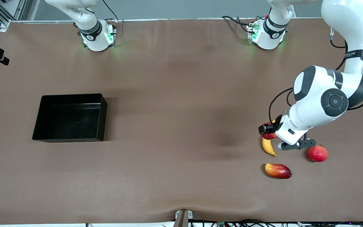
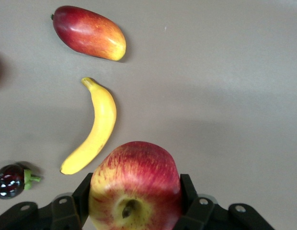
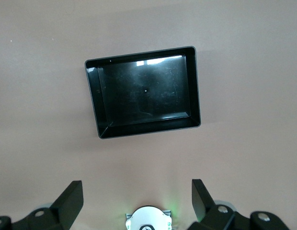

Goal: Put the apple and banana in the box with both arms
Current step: 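Carry the apple toward the black box while the right gripper approaches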

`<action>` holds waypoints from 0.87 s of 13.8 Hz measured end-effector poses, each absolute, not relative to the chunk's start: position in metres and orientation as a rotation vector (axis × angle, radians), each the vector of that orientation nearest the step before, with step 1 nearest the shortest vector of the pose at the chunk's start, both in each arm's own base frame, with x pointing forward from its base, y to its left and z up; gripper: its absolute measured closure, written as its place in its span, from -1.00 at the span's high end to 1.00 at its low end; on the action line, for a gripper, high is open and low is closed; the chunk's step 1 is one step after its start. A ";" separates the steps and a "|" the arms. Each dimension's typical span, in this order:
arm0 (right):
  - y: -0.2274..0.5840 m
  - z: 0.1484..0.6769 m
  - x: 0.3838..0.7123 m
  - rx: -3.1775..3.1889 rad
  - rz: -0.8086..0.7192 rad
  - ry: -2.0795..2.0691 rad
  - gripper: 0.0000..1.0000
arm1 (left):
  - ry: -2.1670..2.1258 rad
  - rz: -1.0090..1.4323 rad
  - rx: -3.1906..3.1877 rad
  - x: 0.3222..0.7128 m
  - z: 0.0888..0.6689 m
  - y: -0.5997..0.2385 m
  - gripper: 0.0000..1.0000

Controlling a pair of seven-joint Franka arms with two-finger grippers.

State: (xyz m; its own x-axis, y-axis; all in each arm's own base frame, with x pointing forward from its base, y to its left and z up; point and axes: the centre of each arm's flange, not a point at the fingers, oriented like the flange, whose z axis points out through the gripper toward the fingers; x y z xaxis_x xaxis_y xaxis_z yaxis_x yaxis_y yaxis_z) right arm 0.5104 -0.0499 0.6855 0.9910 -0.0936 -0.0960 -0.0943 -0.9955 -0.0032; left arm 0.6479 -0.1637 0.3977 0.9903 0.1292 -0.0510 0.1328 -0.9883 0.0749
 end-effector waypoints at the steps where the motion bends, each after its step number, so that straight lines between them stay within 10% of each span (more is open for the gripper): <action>1: -0.050 0.685 0.510 -3.127 0.150 0.147 1.00 | 0.216 -0.082 3.053 0.646 0.400 -0.170 0.48; 12: -0.137 0.509 0.586 -3.073 0.508 0.202 1.00 | 0.395 -0.135 2.994 0.607 0.415 -0.271 0.48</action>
State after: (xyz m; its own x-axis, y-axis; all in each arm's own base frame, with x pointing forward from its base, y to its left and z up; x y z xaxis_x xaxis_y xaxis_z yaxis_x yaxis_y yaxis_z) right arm 0.5856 -0.1370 0.5091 0.9386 -0.1239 -0.3219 -0.1305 -0.9914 0.0011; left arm 0.6068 -0.2714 0.4154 0.9620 0.2526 -0.1035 0.2632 -0.9589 0.1057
